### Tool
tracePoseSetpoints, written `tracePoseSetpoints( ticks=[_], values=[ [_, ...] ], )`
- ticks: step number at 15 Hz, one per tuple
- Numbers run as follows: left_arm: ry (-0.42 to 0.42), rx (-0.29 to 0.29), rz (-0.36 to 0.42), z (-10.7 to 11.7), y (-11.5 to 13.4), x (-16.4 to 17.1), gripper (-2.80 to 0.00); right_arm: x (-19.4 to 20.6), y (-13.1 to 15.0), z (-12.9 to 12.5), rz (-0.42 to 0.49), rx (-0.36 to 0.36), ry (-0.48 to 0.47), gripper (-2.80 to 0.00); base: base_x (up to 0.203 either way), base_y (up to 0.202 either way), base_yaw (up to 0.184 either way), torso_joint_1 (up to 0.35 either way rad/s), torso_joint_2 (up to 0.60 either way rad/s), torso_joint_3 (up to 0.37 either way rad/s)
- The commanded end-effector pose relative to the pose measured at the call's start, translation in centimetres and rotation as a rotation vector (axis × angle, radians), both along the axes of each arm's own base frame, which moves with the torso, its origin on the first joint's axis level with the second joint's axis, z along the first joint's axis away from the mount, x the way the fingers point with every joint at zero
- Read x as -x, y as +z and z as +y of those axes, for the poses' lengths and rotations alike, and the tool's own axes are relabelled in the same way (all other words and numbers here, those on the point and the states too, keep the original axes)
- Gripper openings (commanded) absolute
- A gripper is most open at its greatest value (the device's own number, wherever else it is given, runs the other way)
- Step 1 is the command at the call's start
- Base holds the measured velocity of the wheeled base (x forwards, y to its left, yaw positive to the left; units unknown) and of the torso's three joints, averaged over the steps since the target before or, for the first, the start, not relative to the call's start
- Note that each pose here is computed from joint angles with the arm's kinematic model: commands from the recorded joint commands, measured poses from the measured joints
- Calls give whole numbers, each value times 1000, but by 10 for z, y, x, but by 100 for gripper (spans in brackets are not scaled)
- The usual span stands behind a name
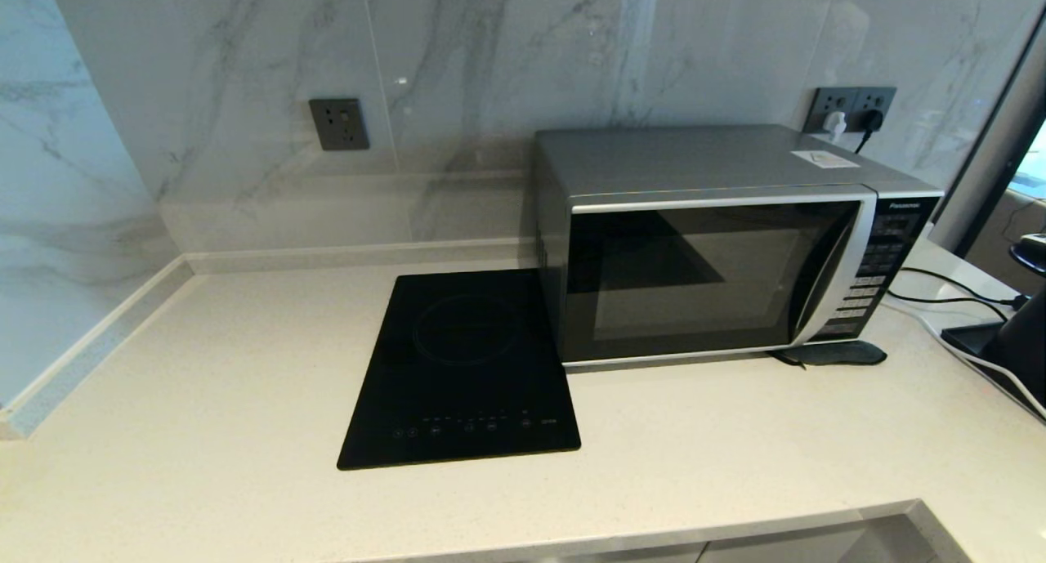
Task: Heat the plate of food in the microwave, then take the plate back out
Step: Open the microwave oven
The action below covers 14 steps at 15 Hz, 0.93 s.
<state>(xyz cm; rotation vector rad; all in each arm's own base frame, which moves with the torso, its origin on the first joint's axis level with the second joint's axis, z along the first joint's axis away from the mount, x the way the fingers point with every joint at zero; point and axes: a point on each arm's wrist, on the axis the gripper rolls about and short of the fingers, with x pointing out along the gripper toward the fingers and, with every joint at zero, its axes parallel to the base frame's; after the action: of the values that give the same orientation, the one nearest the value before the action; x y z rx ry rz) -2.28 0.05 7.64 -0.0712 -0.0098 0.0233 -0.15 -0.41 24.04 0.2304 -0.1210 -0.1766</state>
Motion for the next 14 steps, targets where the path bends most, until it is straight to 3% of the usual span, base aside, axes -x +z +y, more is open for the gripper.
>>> tracePoseSetpoints(
  ticks=[1,3,5,7,14],
  values=[
    [1,1,1,0,0,0,-280,-55,44,-3,57,5,-104,-280,0,0,0,0,0,0],
    [1,1,1,0,0,0,-280,-68,59,-4,66,86,-194,-280,0,0,0,0,0,0],
    [1,1,1,0,0,0,-280,-71,53,-7,142,200,-340,-280,0,0,0,0,0,0],
    [1,1,1,0,0,0,-280,-79,49,-8,172,204,-357,-280,0,0,0,0,0,0],
    [1,1,1,0,0,0,-280,-93,50,-8,156,182,-353,-280,0,0,0,0,0,0]
  ],
)
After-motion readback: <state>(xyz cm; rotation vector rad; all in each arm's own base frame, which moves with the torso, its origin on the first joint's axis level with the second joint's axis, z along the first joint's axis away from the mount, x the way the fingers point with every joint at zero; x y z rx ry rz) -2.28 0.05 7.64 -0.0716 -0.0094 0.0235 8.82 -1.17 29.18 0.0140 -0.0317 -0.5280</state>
